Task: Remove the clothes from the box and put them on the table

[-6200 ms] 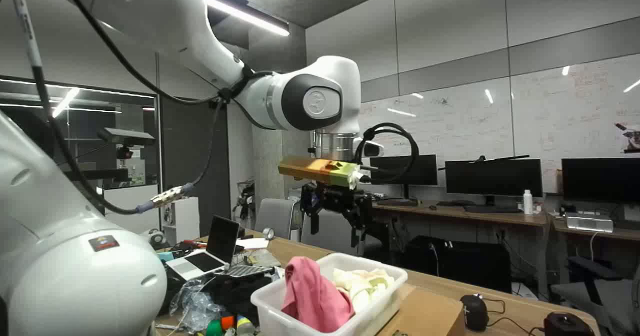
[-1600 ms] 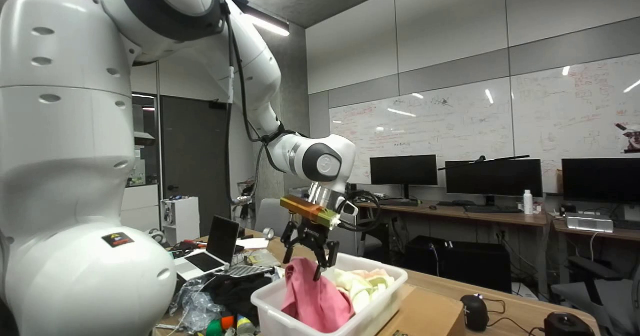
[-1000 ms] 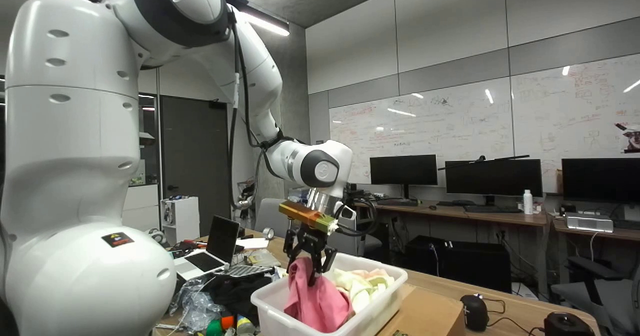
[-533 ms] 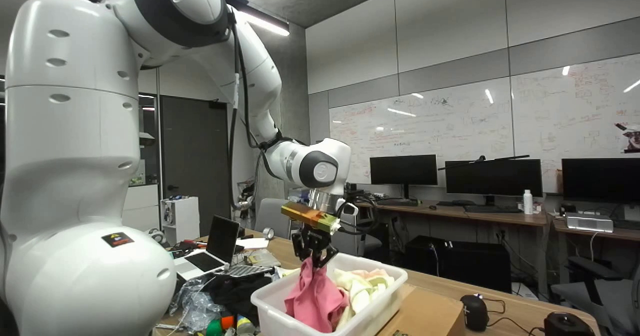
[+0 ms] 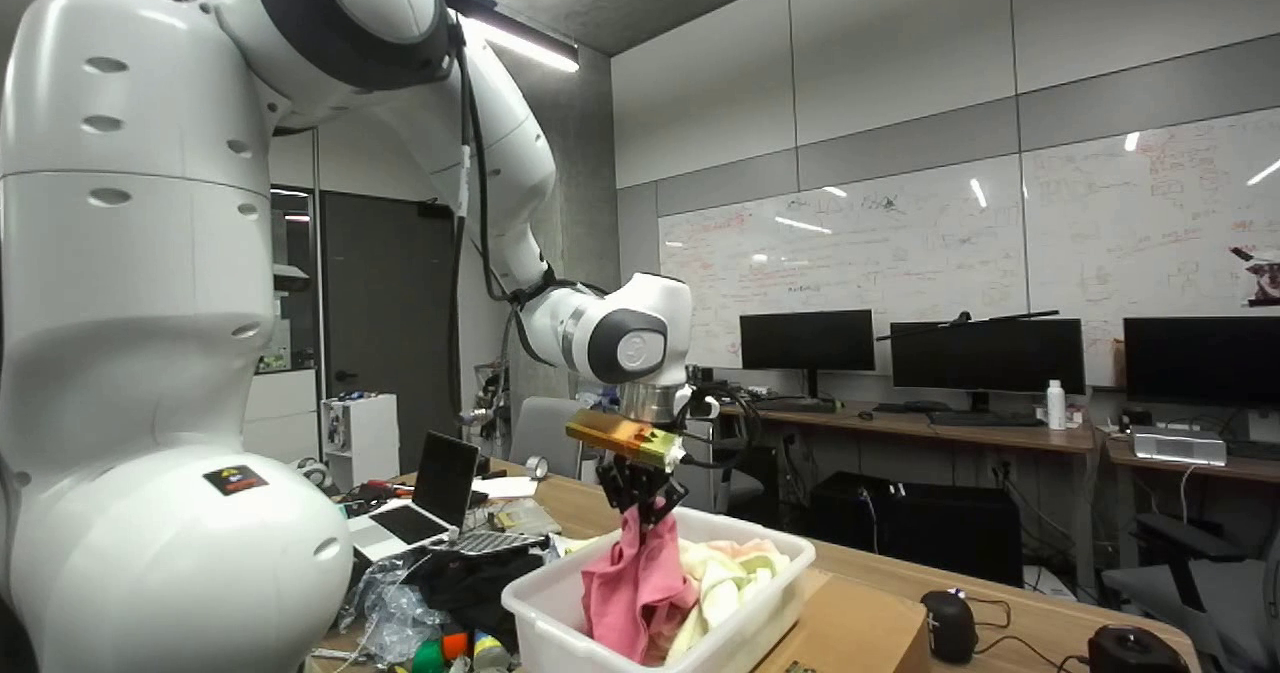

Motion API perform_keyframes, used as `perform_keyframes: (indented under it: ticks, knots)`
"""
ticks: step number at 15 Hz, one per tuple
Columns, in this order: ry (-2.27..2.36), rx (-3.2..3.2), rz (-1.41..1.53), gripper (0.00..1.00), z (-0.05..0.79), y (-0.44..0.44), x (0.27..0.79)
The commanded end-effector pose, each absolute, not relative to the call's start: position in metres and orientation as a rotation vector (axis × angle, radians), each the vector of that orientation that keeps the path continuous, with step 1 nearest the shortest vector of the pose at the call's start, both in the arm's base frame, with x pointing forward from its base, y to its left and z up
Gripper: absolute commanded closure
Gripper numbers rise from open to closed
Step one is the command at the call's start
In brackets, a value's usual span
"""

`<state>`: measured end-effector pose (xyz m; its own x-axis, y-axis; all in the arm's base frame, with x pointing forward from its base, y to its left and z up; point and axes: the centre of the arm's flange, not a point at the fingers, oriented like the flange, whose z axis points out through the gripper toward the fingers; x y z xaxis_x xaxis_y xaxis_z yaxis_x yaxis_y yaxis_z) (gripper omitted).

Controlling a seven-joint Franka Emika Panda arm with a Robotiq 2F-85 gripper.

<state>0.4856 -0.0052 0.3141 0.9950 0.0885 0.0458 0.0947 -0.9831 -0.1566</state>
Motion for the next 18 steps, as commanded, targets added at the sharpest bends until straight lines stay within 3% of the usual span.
perform_keyframes:
  ticks: [1,14,18]
  knots:
    - [-0.131,-2.994,-0.289,0.89,0.335,-0.003,0.473]
    - [-0.227,-2.903,-1.076,0.89,0.44,0.027,0.465]
    - [-0.366,-2.882,-1.162,0.9,0.453,0.055,0.463]
